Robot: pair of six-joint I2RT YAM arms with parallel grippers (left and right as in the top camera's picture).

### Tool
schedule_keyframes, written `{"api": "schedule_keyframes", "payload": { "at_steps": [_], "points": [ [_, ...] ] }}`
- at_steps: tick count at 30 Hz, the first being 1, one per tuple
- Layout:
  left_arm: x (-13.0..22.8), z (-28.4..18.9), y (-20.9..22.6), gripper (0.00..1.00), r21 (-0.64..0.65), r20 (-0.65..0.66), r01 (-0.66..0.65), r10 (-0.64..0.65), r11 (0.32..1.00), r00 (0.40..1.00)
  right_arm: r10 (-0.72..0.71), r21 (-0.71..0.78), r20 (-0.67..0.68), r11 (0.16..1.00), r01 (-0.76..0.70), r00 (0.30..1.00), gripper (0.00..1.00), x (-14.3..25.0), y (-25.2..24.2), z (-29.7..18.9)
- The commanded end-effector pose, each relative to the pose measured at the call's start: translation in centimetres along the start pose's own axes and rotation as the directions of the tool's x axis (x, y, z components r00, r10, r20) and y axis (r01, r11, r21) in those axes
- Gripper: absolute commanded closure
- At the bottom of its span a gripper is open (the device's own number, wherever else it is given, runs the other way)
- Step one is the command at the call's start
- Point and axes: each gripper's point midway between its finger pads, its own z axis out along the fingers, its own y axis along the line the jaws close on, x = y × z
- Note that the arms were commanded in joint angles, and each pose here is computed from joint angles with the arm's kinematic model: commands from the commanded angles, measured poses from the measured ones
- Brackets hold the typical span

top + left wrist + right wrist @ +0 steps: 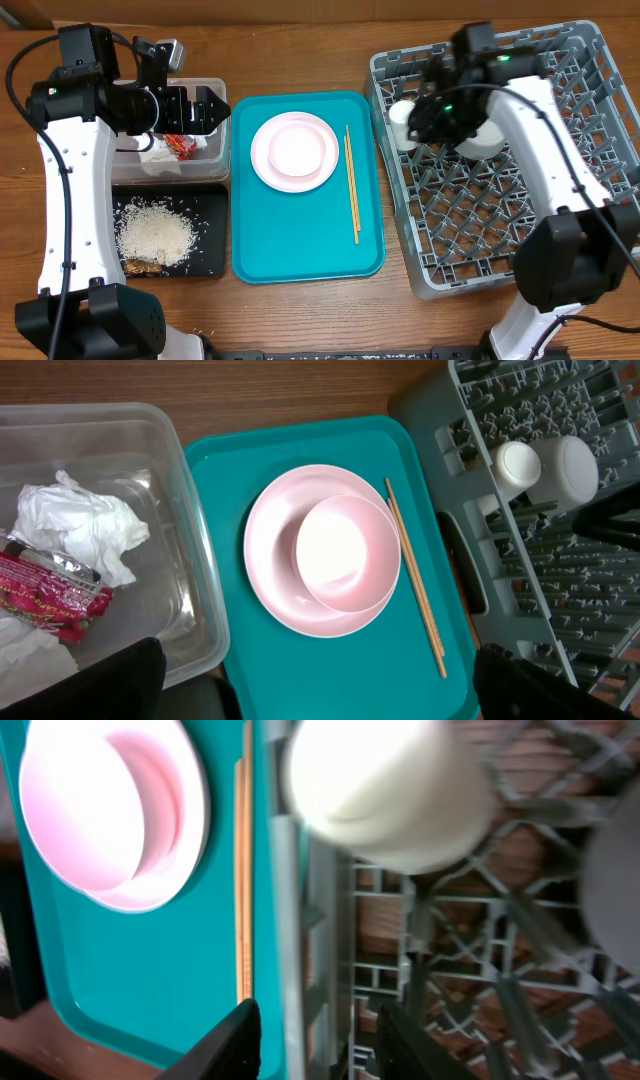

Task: Sort waste into correct bins and load items into the dishwasher

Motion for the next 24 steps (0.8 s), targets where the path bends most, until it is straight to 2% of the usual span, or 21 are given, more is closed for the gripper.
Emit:
{"api": "schedule_keyframes", "payload": {
  "at_steps": [1, 7, 24],
  "points": [
    [-0.8, -0.7, -0.5, 0.0, -0.005, 0.026, -0.016, 0.016, 1.0, 1.0, -0.078, 0.061, 0.031, 0.995, 0.076, 0.996, 0.59, -0.2, 0.8, -0.8],
    [-0.8, -0.7, -0.6, 0.0, -0.004, 0.025, -0.018, 0.018, 1.0, 1.0, -0.118, 0.117, -0.007, 0.986, 0.118, 0.993, 0.59, 0.8, 1.3, 0.8],
    [-0.8, -0.7, -0.6, 0.0, -0.004, 0.025, -0.017, 0.018, 1.0, 1.0, -0.117, 0.113, -0.081, 0.986, 0.126, 0.99, 0.6, 2.9, 1.1, 3.8]
  ]
}}
